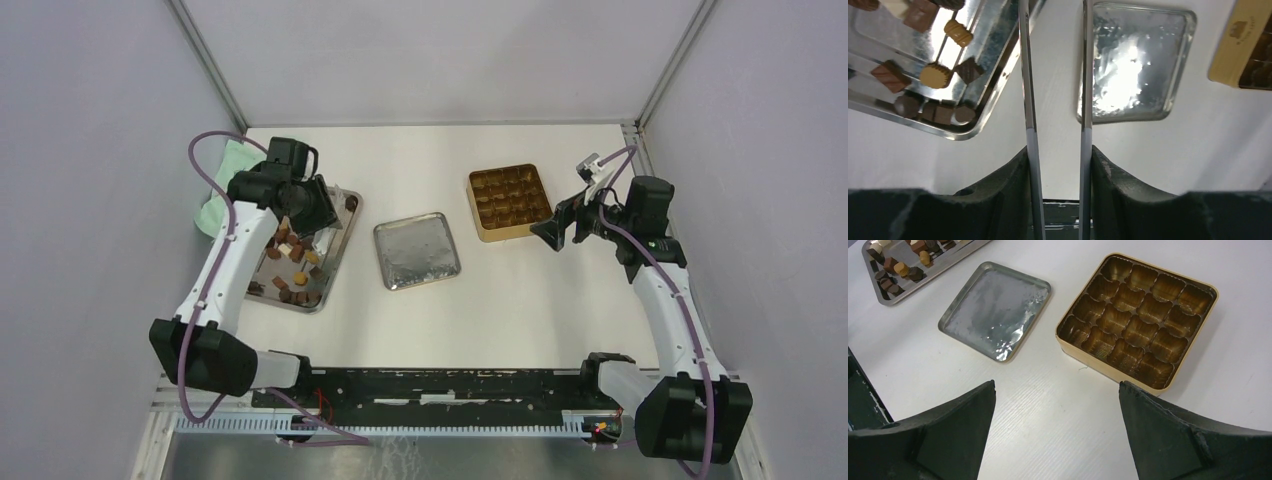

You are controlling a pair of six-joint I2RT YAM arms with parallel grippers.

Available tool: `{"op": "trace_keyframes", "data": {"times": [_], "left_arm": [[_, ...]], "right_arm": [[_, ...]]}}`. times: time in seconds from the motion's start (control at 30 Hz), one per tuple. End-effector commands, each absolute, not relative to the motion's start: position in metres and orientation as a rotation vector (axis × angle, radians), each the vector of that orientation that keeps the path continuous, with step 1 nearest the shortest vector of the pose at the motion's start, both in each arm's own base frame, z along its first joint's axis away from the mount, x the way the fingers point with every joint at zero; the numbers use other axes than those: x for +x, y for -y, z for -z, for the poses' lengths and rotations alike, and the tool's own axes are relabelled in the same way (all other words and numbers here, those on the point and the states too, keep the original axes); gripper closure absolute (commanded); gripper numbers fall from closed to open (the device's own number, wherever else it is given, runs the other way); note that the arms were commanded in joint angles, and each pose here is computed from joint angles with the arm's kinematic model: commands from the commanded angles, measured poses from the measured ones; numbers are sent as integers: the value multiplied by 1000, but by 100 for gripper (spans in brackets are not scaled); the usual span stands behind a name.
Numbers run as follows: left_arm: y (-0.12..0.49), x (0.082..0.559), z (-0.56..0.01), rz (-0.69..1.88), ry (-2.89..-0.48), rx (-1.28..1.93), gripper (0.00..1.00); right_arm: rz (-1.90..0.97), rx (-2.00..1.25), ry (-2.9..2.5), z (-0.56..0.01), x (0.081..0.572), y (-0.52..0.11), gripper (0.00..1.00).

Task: Pack the chocolate
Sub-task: Pick up the fake chocolate from the plate.

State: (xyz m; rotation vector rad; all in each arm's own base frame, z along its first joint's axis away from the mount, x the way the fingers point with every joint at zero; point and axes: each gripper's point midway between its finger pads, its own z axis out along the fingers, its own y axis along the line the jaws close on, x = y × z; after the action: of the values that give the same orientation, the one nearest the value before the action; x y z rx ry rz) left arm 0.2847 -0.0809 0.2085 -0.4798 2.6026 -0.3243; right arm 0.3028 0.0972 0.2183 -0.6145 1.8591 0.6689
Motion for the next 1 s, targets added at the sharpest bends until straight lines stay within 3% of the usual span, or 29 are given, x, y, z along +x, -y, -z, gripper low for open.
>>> {"op": "trace_keyframes", "data": {"times": [0.0, 0.97], "left_arm": [[45, 285, -213, 58, -2623, -385, 52], [22, 356, -166, -65, -2693, -289, 52]], "right_arm": [[-621, -641, -1808, -223, 309, -94, 2], [-657, -615, -1850, -206, 309, -95, 2]]}}
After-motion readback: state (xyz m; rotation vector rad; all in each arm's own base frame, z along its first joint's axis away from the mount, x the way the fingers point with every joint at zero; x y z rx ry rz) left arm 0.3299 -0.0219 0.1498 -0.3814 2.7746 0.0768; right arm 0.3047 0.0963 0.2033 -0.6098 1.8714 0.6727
